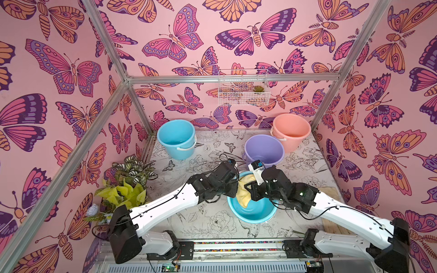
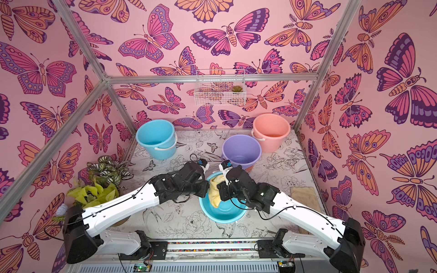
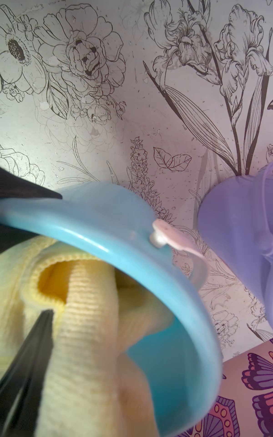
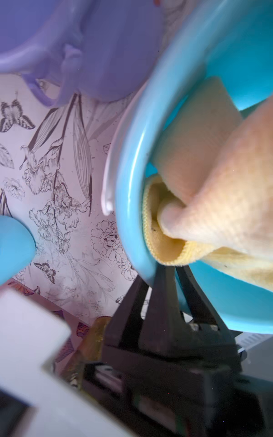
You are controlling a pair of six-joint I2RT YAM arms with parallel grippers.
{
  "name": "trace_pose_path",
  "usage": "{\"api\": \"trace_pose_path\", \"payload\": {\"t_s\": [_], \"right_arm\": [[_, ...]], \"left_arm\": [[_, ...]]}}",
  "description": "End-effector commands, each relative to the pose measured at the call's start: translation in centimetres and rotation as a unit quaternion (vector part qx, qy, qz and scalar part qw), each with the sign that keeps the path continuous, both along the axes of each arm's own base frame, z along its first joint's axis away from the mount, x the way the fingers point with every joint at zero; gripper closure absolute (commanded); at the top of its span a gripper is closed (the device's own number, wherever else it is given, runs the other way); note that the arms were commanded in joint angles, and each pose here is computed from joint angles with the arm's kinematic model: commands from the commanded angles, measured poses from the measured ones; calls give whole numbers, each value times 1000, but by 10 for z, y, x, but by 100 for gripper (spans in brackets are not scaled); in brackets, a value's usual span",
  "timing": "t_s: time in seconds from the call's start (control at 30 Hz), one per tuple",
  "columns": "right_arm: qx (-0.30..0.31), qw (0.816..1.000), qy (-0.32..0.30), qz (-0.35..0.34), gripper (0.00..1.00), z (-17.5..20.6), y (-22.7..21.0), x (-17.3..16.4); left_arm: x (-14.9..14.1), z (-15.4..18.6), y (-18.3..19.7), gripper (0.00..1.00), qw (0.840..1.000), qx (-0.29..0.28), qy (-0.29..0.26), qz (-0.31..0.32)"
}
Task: Wipe the inside of the bucket with a cloth
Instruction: Wipe the dirt from the inside of the bucket.
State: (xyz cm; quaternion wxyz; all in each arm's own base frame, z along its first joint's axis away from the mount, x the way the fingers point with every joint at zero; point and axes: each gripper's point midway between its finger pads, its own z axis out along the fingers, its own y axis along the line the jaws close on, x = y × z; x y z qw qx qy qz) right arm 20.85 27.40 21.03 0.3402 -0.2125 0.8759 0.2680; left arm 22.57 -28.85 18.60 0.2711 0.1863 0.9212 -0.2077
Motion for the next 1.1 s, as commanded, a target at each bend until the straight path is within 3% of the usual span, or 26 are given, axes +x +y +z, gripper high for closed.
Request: {"api": "trace_pose_path", "payload": {"t_s": [0.0,0.13,0.33,0.63,0.77,0.87,1.0,1.07], "right_arm": [[-67,983,-133,111,100,14,0,0],[-127,941,-239,202,100,18,-1,-3],[-238,849,-371,291,100,13,-7,4],[-372,738,-447,342,100,-1,-5,33],[-430,680,-465,370,100,-21,-6,43],[-449,662,-457,389,100,-39,-8,45],[-446,667,-457,384,100,-44,-10,43],[-456,668,-475,347,100,-35,-14,51]], "left_arm": [[-5,-1,-1,100,1000,0,6,-14],[-7,0,-3,100,1000,-2,7,-23],[-8,1,-4,100,1000,-5,8,-29],[-13,0,-8,100,999,-9,16,-44],[-14,0,-8,100,999,-10,15,-49],[-14,0,-8,100,999,-9,14,-50],[-15,0,-8,100,999,-9,14,-52],[-15,0,-8,100,998,-9,15,-53]]}}
